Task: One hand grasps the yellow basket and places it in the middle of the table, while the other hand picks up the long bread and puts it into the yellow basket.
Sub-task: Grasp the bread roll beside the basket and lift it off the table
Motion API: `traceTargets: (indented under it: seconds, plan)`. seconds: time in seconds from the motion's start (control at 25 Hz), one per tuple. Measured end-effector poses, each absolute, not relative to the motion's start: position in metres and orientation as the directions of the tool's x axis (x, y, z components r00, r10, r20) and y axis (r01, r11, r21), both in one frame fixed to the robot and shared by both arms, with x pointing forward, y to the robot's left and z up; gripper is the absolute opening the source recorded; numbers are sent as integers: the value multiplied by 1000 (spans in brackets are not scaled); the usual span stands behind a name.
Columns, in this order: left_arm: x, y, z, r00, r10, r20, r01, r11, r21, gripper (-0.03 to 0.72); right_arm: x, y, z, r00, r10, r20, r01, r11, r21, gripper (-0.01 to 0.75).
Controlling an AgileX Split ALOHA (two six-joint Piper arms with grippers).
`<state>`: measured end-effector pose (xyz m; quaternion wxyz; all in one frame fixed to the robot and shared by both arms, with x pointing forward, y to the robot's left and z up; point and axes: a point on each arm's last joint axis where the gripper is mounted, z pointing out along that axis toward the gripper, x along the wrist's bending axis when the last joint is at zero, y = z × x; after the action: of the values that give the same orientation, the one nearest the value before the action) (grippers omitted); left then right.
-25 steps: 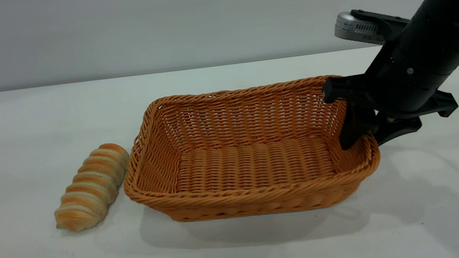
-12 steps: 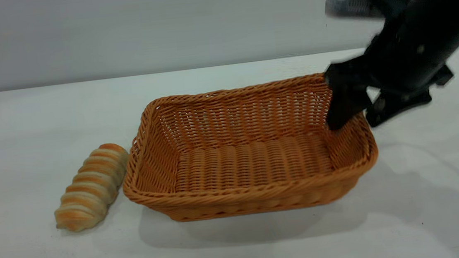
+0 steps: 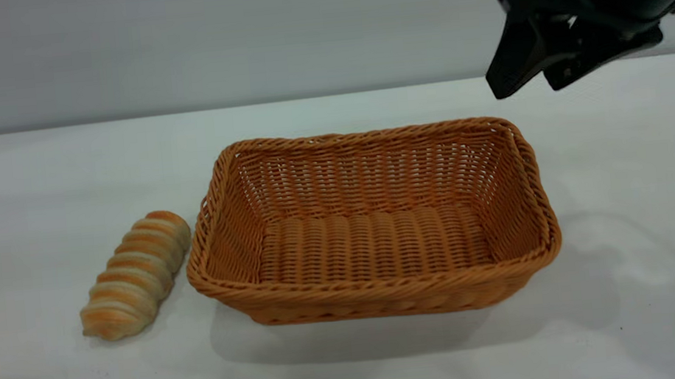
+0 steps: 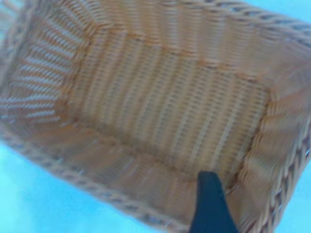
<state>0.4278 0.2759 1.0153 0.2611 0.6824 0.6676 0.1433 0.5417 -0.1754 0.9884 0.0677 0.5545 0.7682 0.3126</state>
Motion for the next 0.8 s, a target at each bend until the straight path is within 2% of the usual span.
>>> traceTargets:
  seconds: [0.32,0.8]
  plan:
    - [463,275,969,61,991,-122,894,0,447,516,521,-177,1018,-482,845,230,765,279,581,558]
    - [528,271,930,40,994,-104,909,6,416,516,481,-186,1080,-667,742,73,547,420,724,558]
